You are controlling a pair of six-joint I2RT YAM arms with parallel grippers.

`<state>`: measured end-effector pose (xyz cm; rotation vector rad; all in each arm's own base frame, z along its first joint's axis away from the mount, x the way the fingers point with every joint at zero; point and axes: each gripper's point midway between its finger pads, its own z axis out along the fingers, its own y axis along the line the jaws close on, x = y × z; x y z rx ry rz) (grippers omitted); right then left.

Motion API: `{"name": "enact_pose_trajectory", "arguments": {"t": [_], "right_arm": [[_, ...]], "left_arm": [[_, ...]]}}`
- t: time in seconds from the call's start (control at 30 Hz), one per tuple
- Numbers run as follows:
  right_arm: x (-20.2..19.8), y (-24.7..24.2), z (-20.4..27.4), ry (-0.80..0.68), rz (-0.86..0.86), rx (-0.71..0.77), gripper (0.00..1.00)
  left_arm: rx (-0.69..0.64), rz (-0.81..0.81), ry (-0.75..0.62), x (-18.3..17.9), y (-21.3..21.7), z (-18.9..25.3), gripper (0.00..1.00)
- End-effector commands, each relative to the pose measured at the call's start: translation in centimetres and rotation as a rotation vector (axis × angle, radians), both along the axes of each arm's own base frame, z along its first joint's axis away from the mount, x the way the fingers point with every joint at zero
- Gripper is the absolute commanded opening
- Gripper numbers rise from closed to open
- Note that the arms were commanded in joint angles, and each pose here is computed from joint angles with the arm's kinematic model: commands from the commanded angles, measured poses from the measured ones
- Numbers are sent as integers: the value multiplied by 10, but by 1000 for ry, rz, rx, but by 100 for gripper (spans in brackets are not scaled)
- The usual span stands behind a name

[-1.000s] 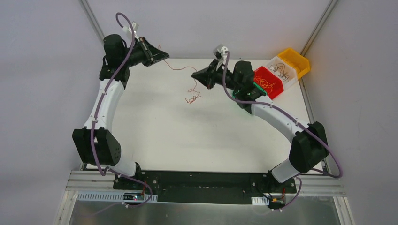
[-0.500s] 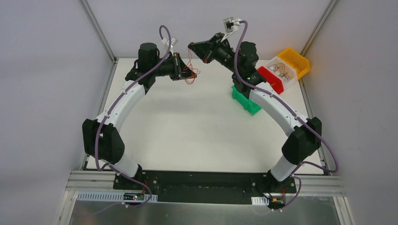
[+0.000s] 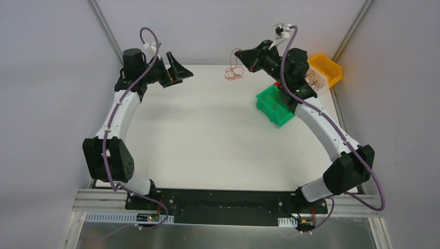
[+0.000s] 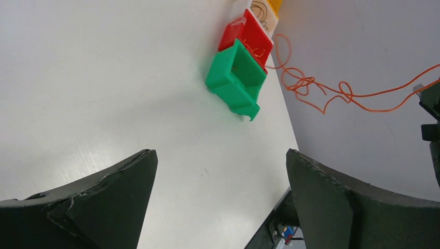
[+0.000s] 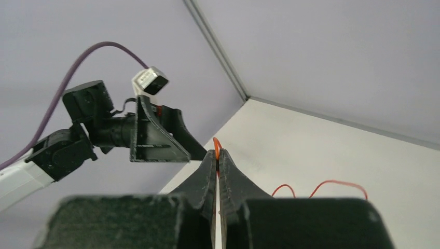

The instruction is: Untangle the cables

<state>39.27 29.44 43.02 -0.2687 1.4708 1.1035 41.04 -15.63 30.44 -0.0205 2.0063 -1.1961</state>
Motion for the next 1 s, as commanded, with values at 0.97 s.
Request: {"name": "enact_pose_trajectory", "arguments": {"t": [0.97], "right_arm": [[108, -192, -152, 452, -362, -74, 0]], "left_arm": [[61, 5, -44, 17, 29, -3, 99]]}}
